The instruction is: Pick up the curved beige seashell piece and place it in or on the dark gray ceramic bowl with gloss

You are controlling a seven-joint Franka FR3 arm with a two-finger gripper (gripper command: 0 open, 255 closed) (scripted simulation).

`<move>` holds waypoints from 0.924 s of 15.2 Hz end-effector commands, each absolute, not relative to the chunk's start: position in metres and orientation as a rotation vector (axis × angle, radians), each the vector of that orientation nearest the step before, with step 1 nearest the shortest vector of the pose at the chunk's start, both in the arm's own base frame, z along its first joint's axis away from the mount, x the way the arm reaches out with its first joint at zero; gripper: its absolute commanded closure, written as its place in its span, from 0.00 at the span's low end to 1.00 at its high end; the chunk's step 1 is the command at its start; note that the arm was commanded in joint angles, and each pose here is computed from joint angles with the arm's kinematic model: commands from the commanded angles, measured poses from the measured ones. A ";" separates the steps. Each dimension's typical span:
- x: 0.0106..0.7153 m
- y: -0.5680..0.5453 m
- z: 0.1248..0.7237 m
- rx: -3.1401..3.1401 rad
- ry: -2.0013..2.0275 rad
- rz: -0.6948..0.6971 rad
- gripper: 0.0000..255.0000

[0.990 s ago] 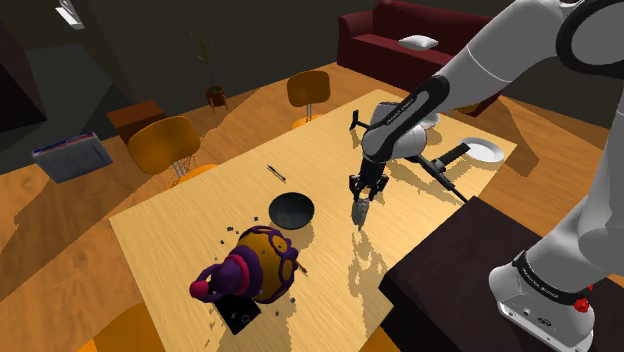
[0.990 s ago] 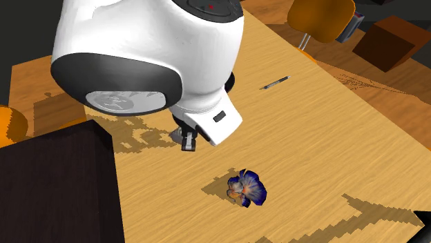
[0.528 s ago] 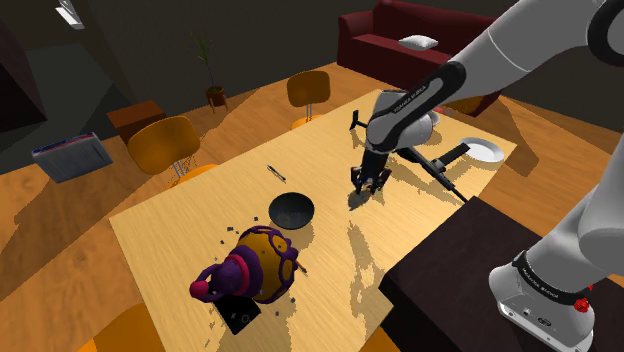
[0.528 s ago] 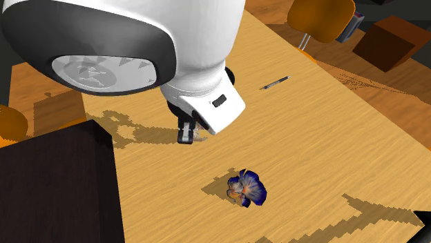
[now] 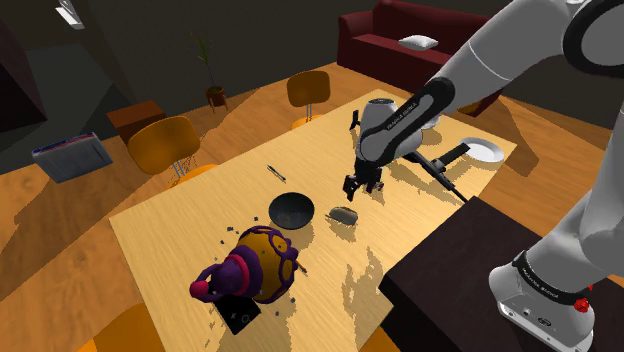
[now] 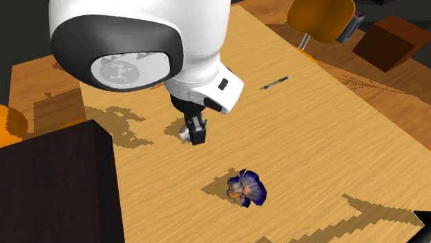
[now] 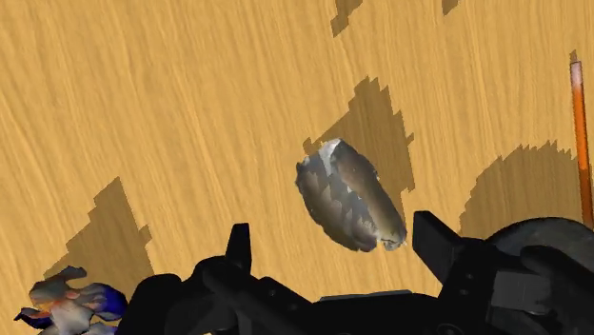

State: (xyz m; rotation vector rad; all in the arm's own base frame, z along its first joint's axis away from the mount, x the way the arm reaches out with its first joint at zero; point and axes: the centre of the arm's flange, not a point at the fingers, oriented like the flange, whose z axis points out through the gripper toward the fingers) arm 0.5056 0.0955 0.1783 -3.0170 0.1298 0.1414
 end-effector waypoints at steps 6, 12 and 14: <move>0.504 0.138 0.119 -3.057 -0.610 0.033 0.00; 0.503 0.138 0.089 -3.057 -0.610 0.033 0.00; 0.503 0.138 0.089 -3.057 -0.610 0.033 0.00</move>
